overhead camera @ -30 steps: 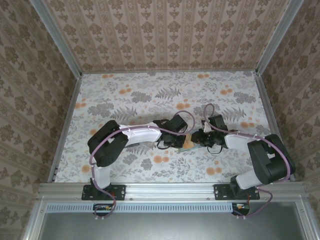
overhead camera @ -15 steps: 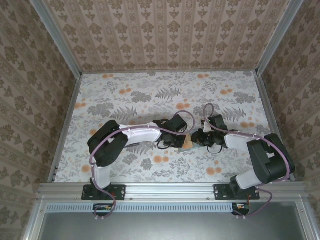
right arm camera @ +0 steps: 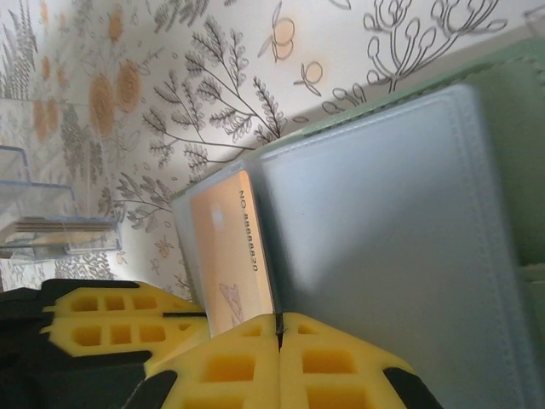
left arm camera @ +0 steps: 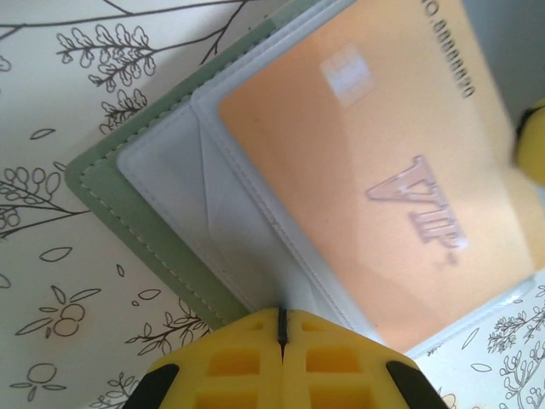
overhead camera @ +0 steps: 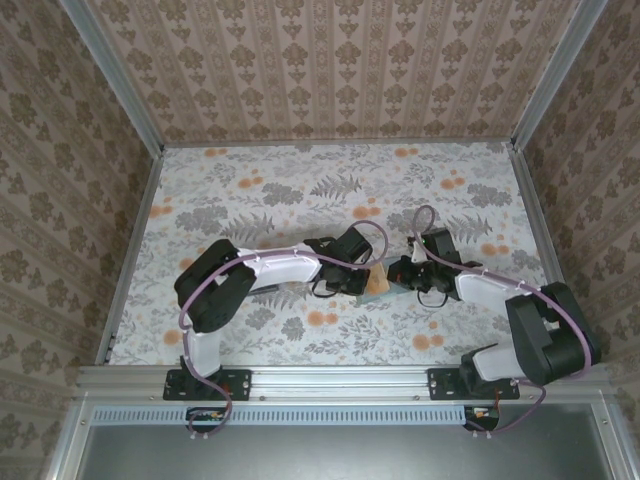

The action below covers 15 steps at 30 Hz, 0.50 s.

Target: Take the credit cards out of the card holder

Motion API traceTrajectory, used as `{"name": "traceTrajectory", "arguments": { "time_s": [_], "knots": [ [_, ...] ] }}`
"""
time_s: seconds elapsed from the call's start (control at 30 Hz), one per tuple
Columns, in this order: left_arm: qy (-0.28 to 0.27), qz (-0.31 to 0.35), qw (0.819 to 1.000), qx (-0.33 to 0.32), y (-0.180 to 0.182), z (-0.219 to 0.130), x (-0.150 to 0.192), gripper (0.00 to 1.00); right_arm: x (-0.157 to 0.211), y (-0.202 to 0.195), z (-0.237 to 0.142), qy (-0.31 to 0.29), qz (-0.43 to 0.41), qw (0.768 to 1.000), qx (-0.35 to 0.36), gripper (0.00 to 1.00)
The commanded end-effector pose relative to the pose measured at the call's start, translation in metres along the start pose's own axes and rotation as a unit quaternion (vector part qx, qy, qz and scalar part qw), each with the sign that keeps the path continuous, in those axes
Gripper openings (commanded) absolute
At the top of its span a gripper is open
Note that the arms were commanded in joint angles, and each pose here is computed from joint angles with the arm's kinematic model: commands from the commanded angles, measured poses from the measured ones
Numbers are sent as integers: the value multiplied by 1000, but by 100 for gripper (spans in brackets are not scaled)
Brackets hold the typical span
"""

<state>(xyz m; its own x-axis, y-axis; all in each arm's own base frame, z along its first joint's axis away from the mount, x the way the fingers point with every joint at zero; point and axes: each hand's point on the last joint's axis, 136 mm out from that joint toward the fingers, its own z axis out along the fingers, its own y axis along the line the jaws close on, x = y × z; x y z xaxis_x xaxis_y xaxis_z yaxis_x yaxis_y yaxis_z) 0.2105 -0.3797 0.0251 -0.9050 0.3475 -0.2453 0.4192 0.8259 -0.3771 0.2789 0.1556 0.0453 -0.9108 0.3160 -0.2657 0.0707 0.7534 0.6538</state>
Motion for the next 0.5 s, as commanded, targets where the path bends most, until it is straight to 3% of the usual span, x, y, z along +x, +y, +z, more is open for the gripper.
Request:
{"name": "traceTrajectory", "arguments": {
  "time_s": [0.0,0.47],
  "knots": [
    [42,3,998,-42,31,9,25,0,3,-11,-4,-4,4,1000,23,0],
    [36,6,998,-41,39,1,23,0,6,-29,-1,2,23,998,52,0]
  ]
}}
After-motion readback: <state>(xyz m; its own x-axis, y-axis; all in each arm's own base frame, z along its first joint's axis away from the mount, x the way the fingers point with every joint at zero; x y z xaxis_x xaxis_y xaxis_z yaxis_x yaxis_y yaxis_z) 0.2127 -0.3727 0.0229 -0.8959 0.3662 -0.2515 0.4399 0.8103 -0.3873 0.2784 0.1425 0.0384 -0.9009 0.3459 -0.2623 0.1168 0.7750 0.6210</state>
